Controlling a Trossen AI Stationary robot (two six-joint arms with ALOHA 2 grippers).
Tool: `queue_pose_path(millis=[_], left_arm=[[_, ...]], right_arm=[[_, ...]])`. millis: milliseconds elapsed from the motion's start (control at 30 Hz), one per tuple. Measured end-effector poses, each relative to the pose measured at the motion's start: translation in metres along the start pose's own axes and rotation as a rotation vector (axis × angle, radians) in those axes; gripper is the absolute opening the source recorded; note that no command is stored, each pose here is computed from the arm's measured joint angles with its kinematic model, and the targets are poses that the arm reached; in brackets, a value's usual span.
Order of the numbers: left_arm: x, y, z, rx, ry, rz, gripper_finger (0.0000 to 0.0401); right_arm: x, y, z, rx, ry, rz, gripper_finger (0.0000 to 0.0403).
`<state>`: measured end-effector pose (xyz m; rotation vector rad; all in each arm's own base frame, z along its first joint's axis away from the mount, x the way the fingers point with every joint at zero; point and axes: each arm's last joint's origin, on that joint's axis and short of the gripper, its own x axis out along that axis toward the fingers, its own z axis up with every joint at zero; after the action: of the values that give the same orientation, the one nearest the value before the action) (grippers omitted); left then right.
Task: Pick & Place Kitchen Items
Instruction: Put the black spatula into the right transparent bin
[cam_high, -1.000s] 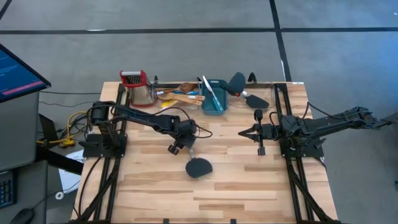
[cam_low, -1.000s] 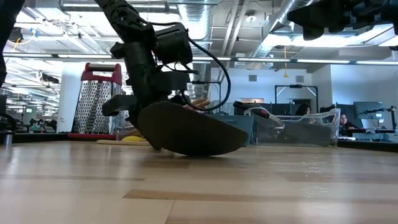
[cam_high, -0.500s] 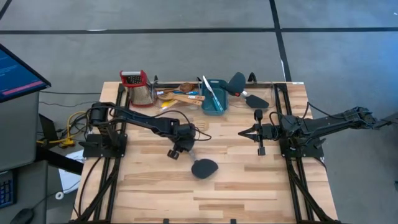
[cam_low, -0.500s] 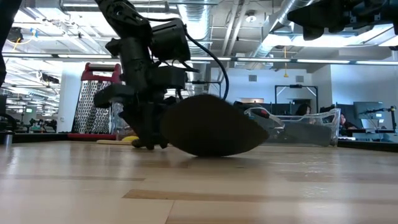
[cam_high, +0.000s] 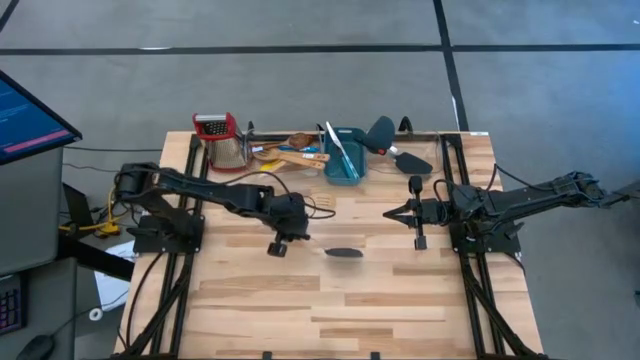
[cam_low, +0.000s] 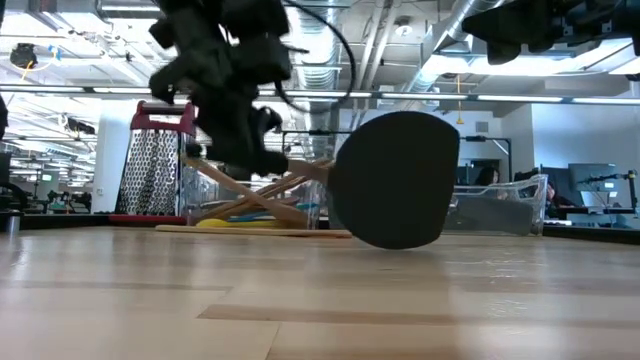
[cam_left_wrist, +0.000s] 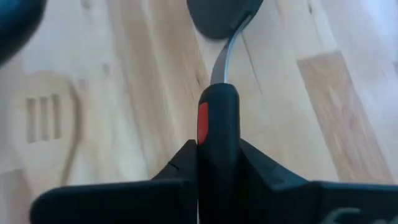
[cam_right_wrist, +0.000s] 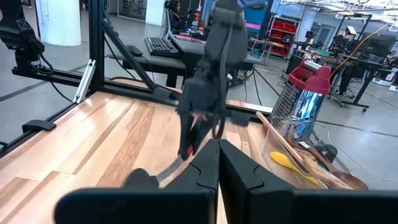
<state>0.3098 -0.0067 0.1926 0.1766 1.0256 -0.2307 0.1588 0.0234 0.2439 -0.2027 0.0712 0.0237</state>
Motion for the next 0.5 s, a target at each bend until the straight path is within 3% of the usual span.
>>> queue_pose_path(millis=[100, 300, 500], left_arm=[[-0.012, 0.0, 0.002, -0.042, -0.029, 0.043, 0.003], [-0.027, 0.0, 0.005, -0.067, -0.08, 0.069, 0.0034], [-0.049, 0.003, 0.007, -0.073, -0.121, 0.226, 0.0029]], right_arm=[[0.0, 0.0, 0.0, 0.013, -0.004, -0.001, 0.0], [0.0, 0.0, 0.001, 0.018, -0.012, -0.002, 0.0], [0.0, 0.0, 0.001, 0.038, -0.014, -0.002, 0.0]])
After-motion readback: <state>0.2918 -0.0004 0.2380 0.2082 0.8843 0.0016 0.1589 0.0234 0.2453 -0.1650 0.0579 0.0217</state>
